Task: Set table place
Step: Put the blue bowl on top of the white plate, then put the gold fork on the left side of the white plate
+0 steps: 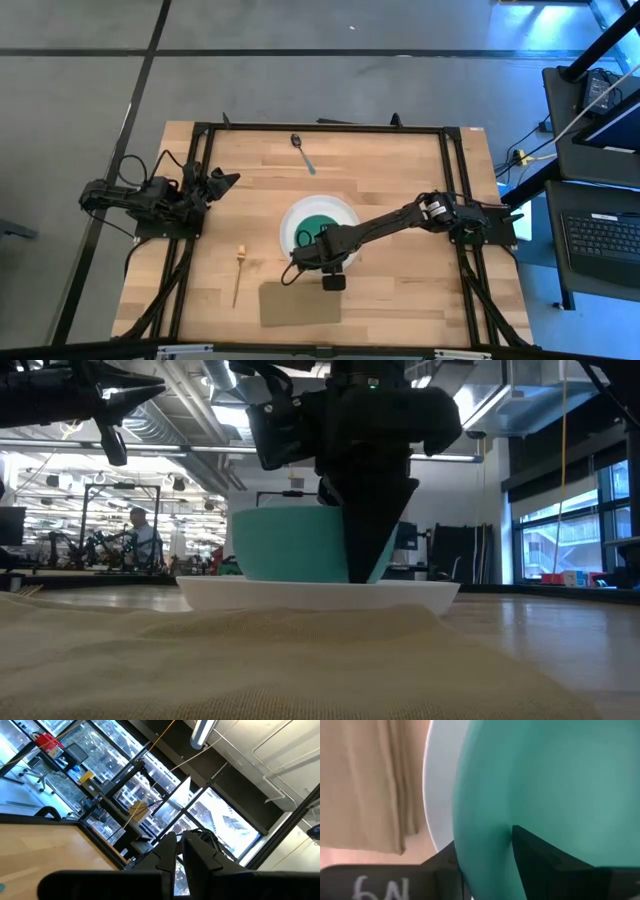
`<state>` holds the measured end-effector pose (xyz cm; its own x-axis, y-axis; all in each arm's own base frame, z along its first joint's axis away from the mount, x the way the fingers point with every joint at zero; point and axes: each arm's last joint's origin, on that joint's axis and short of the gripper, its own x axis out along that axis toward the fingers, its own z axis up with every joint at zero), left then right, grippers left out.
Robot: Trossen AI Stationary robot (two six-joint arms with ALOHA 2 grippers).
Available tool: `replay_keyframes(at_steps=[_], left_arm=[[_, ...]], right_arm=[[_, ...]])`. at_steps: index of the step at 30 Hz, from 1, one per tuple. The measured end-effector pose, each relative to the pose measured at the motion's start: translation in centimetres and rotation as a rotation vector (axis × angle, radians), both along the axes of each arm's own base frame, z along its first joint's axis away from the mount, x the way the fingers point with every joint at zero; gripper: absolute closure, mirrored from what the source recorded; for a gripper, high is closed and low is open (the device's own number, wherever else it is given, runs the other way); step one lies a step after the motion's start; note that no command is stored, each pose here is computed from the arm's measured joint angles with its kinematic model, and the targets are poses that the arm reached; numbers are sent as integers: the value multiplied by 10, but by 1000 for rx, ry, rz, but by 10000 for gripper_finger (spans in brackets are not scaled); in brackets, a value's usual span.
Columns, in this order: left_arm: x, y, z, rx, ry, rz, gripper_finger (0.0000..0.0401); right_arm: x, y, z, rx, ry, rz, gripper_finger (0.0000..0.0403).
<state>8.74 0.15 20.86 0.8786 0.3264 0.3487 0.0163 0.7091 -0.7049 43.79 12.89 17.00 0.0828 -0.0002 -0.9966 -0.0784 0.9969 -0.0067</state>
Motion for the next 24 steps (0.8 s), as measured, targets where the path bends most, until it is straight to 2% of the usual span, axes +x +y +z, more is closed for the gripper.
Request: replay_keyframes(at_steps=[6,10,15,24], left_arm=[[0,0,0,0,0,1,391],[0,0,0,0,-1,0,400],[0,0,0,3,-2,-10,390],[0,-2,1,-9,-20,-69,354]], right_arm=[[-1,1,2,17,10,4,278],[3,0,13,26,-16,2,277],[9,0,47,41,-68,-1,277],[-5,-2,116,58,-113,-18,277]])
